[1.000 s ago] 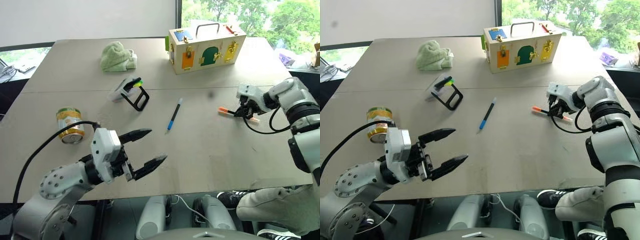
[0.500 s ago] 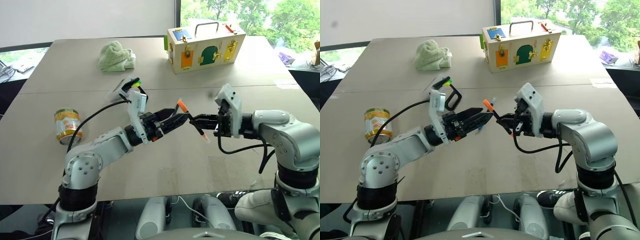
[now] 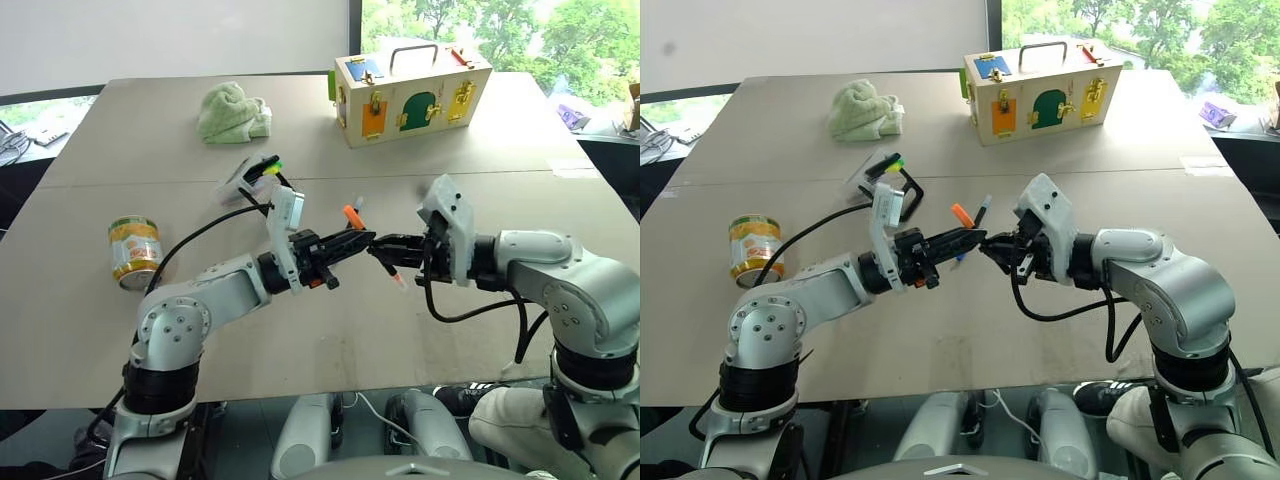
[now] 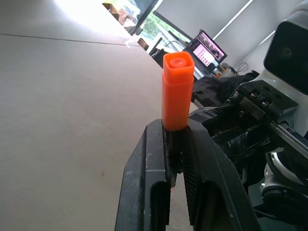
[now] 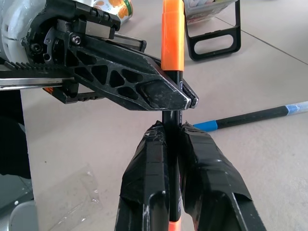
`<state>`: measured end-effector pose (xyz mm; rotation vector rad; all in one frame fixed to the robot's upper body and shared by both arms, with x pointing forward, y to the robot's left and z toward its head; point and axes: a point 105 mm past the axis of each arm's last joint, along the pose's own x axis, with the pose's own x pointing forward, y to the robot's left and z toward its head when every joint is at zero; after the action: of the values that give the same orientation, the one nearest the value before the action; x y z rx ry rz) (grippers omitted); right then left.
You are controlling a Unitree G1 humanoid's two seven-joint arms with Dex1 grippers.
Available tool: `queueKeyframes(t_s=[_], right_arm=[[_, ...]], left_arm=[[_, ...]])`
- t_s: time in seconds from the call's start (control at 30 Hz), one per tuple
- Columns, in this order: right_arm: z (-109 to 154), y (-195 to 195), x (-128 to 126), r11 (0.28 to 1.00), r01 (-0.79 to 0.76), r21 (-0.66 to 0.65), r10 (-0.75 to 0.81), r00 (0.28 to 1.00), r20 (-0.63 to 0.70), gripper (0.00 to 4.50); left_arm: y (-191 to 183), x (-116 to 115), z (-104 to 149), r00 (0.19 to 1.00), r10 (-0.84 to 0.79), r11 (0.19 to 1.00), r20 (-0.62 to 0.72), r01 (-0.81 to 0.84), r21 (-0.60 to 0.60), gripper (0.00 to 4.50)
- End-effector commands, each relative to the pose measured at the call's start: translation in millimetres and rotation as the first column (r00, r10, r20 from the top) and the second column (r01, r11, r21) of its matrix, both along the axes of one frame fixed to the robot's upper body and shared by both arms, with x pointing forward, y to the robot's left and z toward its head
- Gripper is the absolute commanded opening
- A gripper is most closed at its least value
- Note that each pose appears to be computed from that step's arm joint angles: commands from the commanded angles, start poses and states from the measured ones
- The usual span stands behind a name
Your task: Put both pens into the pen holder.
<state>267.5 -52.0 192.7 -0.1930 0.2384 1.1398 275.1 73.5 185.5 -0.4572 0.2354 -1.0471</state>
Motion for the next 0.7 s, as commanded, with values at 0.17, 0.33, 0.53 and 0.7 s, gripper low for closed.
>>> queueKeyframes(t_s=[0.17, 0.33, 0.53, 0.7], right_arm=[[36.0, -6.8, 3.1, 0.988, -0.037, 0.148, 0.007, 0.981, 0.196, 2.35], [45.9, -28.6, 7.8, 0.996, -0.004, 0.090, -0.030, 0.929, 0.369, 4.48], [46.6, -40.4, 9.6, 0.995, 0.018, 0.094, -0.056, 0.909, 0.412, 4.48], [41.0, -36.6, 10.3, 0.996, 0.027, 0.086, -0.061, 0.903, 0.425, 4.48]], left_arm=[[44.5, 37.4, 68.1, 0.904, 0.374, 0.924, 0.209, -0.343, -0.170, 0.00], [41.6, 24.4, 125.3, 0.644, 0.358, 0.895, 0.676, -0.443, -0.052, 0.00], [45.7, 18.7, 120.7, 0.290, -0.020, 0.682, 0.957, -0.696, 0.225, 0.00], [71.2, 31.4, 92.1, 0.315, -0.121, 0.494, 0.941, -0.804, 0.332, 0.00]])
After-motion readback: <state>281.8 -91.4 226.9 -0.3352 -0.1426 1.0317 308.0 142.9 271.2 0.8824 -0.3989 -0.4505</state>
